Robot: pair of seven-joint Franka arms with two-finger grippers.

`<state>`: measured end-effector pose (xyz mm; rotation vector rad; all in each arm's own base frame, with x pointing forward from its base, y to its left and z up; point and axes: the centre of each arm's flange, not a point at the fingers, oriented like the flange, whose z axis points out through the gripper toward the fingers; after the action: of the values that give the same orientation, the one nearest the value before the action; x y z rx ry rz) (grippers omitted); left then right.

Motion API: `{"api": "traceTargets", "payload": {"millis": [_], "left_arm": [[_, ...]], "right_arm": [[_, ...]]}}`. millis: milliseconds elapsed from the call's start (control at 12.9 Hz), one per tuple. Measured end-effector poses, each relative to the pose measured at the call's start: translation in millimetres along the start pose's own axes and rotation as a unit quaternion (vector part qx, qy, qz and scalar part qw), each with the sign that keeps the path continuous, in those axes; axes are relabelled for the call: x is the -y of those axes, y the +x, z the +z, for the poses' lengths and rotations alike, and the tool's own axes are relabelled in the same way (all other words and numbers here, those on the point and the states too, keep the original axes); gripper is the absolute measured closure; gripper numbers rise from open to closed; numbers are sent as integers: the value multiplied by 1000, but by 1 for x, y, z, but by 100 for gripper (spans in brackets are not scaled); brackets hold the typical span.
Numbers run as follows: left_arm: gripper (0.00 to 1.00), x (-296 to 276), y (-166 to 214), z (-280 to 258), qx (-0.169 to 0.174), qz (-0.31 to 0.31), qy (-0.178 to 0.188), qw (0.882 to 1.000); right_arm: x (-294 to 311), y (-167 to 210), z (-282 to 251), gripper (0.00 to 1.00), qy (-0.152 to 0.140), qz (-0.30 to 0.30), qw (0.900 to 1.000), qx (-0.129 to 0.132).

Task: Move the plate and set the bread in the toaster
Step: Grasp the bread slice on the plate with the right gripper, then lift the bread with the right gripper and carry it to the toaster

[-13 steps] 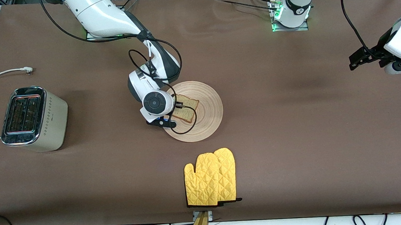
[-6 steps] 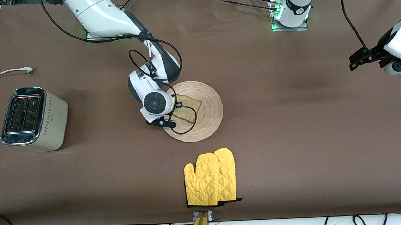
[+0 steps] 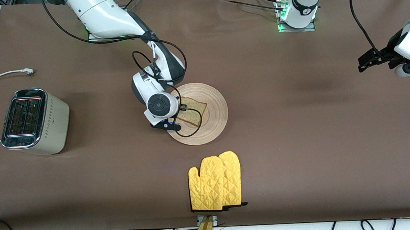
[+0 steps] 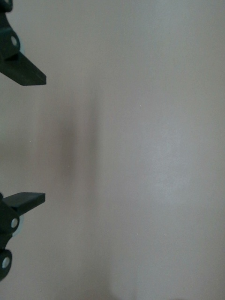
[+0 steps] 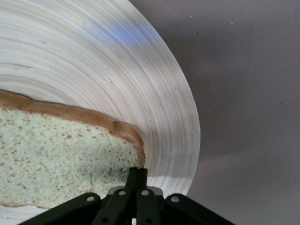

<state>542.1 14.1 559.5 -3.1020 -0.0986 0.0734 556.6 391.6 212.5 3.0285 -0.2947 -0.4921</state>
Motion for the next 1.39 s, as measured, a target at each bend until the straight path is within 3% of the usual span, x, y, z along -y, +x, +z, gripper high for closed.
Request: {"api": "traceTargets", "payload": {"millis": [619,1392], "left_arm": [[0,1,0,6,7,-1,0,1000],[0,4,-1,10,11,-4,0,1000]], "right_arm": [[-13,5,-47,99,11,5,1000,-12],[-19,5,-102,99,3,5,1000,4]]}}
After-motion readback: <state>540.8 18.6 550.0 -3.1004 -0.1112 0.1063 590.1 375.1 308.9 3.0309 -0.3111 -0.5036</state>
